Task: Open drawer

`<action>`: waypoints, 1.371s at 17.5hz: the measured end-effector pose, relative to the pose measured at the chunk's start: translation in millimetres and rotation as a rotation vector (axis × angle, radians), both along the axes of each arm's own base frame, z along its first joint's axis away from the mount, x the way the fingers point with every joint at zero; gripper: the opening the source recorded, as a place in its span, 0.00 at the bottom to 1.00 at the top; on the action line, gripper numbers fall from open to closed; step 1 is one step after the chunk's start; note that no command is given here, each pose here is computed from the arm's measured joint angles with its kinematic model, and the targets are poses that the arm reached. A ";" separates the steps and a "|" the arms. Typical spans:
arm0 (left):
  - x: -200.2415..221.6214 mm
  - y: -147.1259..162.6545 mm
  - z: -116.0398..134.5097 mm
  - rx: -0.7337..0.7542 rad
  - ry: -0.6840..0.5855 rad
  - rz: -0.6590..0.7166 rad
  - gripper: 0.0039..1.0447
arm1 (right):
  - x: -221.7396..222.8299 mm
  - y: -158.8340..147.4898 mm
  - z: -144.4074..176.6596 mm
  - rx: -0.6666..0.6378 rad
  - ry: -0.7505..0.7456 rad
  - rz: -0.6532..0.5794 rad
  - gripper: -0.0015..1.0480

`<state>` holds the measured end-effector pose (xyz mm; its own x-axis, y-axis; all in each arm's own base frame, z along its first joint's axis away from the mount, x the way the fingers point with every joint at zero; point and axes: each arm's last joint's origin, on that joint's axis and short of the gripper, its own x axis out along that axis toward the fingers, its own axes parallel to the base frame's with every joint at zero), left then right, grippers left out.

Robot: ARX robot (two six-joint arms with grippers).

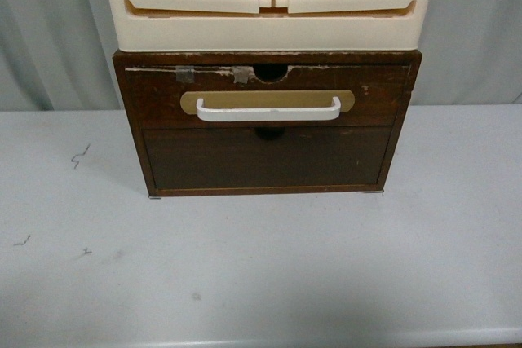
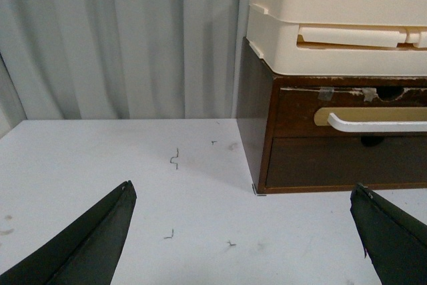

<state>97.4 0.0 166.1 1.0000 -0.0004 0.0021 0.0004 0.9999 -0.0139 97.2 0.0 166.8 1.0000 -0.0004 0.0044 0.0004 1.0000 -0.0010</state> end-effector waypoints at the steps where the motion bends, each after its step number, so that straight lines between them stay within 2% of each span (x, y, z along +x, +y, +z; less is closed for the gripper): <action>1: 0.0 0.0 0.0 0.000 0.000 0.000 0.94 | 0.0 0.0 0.0 0.000 0.000 0.000 0.94; 14: 0.0 0.0 0.0 0.000 0.000 0.000 0.94 | 0.0 0.0 -0.6 0.000 0.008 0.000 0.94; 15: -1.2 -0.7 -1.5 -0.035 0.189 0.057 0.94 | -0.2 0.3 -2.0 0.035 0.229 -0.020 0.94; 16: 5.6 -3.6 5.4 -0.088 0.448 0.128 0.94 | 8.1 0.9 2.5 0.088 0.450 -0.024 0.94; 17: 21.2 -6.7 15.2 -0.212 0.547 0.152 0.94 | 18.4 2.3 8.9 0.136 0.487 0.011 0.94; 18: 37.0 -11.2 21.0 -0.328 0.554 0.128 0.94 | 33.3 4.5 19.4 0.219 0.482 0.065 0.94; 20: 77.0 -29.5 31.1 -0.532 0.556 -0.018 0.94 | 65.2 11.1 27.7 0.388 0.489 0.186 0.94; 24: 153.8 -70.3 29.6 -0.791 0.591 -0.251 0.94 | 137.3 29.9 2.5 0.721 0.557 0.284 0.94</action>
